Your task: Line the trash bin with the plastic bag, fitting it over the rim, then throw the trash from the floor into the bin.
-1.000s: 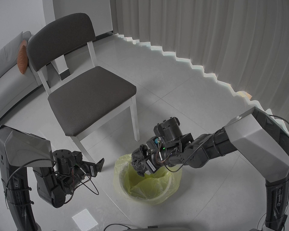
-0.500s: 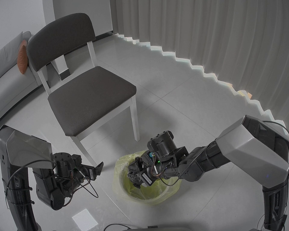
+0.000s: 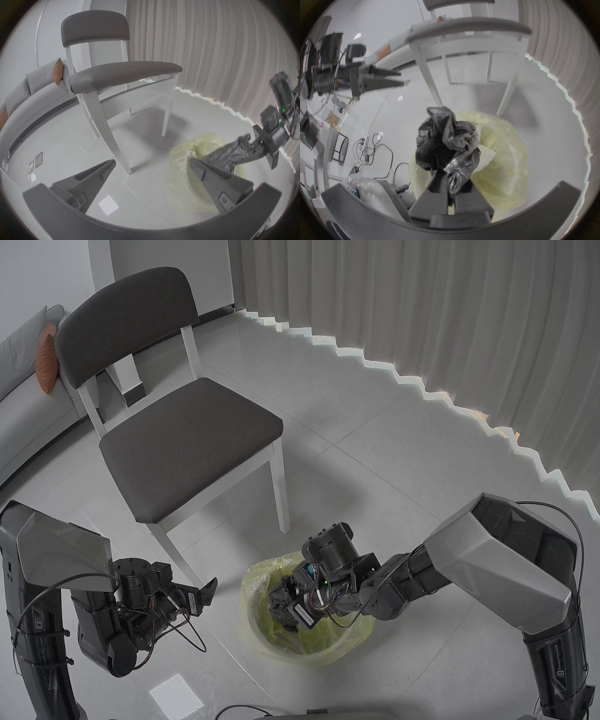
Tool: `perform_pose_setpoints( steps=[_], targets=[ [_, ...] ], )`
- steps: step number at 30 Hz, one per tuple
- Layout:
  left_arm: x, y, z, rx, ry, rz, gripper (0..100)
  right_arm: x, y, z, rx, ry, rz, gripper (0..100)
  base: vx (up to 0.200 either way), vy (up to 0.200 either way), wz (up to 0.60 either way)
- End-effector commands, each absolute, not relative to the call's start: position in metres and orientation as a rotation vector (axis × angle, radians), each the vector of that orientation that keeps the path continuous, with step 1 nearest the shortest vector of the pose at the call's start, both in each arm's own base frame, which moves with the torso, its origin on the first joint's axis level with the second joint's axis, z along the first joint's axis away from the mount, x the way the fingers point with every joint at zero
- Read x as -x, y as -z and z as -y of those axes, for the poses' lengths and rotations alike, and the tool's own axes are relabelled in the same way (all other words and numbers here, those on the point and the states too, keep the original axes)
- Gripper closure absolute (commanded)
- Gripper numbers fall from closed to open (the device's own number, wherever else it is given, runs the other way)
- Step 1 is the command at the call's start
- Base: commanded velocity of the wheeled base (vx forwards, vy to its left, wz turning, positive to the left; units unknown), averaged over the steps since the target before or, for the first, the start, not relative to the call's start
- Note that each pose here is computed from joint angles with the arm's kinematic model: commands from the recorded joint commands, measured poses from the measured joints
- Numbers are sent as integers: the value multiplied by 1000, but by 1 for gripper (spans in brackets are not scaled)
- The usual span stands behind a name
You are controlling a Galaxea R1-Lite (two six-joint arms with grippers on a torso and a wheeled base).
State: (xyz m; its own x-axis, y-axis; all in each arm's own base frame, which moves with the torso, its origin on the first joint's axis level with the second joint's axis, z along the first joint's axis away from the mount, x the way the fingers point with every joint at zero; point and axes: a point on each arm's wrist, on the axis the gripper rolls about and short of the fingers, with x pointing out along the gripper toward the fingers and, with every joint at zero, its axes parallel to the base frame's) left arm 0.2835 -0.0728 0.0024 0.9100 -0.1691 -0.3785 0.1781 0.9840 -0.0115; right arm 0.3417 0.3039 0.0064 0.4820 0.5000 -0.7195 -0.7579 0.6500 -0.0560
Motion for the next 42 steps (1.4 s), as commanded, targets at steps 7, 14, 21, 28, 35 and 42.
perform_pose_setpoints(
  steps=[7,14,21,28,35,42],
  targets=[
    [-284,-1,73,-17,179,-382,0,-301,-24,-275,467,-814,-748,100,0,0,0],
    [-281,-1,74,-15,183,-388,0,-302,-41,-273,470,-816,-703,100,0,0,0],
    [-277,-4,73,-15,182,-391,0,-326,6,-291,466,-804,-749,100,0,0,0],
    [-279,-6,76,-15,191,-376,0,-337,34,-298,468,-794,-784,100,0,0,0],
    [-279,-5,82,-17,221,-376,0,-340,29,-294,458,-782,-778,0,0,0,0],
    [-275,10,102,-40,284,-420,0,-343,-18,-289,407,-755,-689,0,0,0,0]
  ],
)
